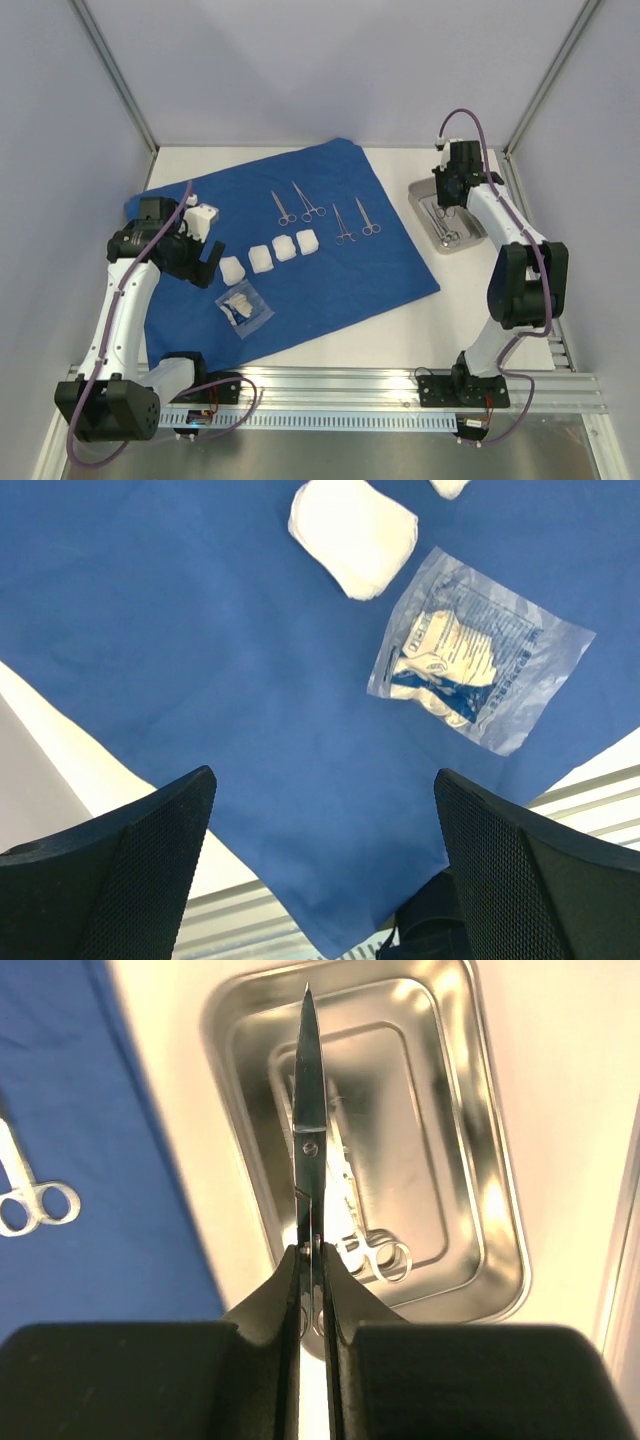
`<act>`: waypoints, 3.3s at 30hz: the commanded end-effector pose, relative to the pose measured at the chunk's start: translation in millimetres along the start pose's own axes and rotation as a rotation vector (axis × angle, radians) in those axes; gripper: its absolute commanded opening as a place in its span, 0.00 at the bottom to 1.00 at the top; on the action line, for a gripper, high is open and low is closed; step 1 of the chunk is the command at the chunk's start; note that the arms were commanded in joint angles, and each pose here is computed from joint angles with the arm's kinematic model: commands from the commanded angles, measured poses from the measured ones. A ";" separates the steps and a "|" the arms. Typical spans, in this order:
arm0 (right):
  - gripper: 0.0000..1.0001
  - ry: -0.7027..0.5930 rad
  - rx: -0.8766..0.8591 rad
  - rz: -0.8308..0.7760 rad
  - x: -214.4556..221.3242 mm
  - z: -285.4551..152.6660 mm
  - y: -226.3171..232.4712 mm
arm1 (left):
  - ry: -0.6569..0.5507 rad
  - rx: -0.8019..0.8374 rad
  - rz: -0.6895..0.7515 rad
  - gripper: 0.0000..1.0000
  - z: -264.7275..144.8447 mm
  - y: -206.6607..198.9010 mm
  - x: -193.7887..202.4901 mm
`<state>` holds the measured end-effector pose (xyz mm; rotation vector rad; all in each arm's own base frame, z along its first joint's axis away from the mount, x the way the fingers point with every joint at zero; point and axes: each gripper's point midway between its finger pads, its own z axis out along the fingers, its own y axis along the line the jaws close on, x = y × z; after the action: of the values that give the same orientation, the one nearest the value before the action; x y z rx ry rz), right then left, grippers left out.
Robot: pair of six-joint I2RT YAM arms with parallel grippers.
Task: Prepare the surgical pack
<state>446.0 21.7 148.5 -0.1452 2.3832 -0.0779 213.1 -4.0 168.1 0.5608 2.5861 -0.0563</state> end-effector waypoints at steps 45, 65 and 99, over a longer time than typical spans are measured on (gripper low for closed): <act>0.41 0.164 0.067 -0.092 31.6 42.6 -65.2 | 0.056 -0.047 -0.003 1.00 26.1 25.1 -17.0; 0.45 0.041 -0.197 -0.054 9.8 -71.1 128.5 | 0.082 -0.101 -0.003 1.00 -18.7 3.1 41.3; 0.36 0.244 -0.190 -0.243 23.7 113.2 181.3 | 0.032 -0.118 -0.039 1.00 -1.5 29.4 -17.0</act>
<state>486.0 201.1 30.7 -0.5576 2.6048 0.0042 218.9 15.8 165.7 0.4936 2.6644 0.0767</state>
